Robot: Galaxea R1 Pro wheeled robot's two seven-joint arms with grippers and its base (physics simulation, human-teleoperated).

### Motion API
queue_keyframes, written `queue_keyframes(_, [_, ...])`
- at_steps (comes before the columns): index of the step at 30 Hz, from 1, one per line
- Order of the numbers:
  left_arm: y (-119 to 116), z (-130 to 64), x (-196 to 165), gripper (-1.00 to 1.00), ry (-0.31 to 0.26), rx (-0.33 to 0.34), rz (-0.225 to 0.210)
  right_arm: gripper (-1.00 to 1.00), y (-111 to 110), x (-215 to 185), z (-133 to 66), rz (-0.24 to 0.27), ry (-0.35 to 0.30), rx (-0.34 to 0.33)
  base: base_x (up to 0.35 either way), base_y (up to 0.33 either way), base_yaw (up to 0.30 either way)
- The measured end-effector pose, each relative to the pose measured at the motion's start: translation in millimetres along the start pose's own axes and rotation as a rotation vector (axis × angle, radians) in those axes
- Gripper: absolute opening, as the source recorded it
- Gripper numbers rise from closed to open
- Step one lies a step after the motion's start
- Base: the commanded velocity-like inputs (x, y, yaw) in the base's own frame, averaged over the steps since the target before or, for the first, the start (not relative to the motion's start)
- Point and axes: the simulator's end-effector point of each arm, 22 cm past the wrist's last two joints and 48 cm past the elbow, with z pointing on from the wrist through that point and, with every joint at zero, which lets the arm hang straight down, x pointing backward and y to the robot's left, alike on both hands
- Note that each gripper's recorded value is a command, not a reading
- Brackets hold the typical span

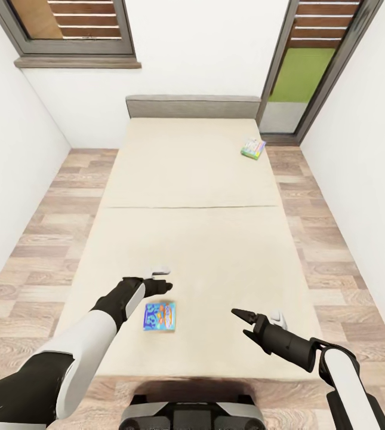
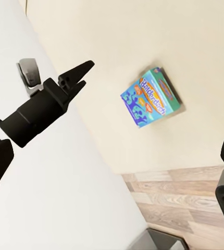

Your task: Put all the toys in the child's room - the three board games (two on the bed and one on the table), the two jigsaw puzzles on the table, and the tennis ball on the table - inside the toy box on the table in the child's room.

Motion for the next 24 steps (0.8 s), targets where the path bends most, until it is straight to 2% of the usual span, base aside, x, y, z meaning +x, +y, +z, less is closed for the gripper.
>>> queue_keyframes(24, [-3.6,13.9,0.5,1.00,-0.013,0.009,-0.002,1.00,-17.4,2.9,6.2,0.026,0.014,0.025,0.000,0.000,0.000])
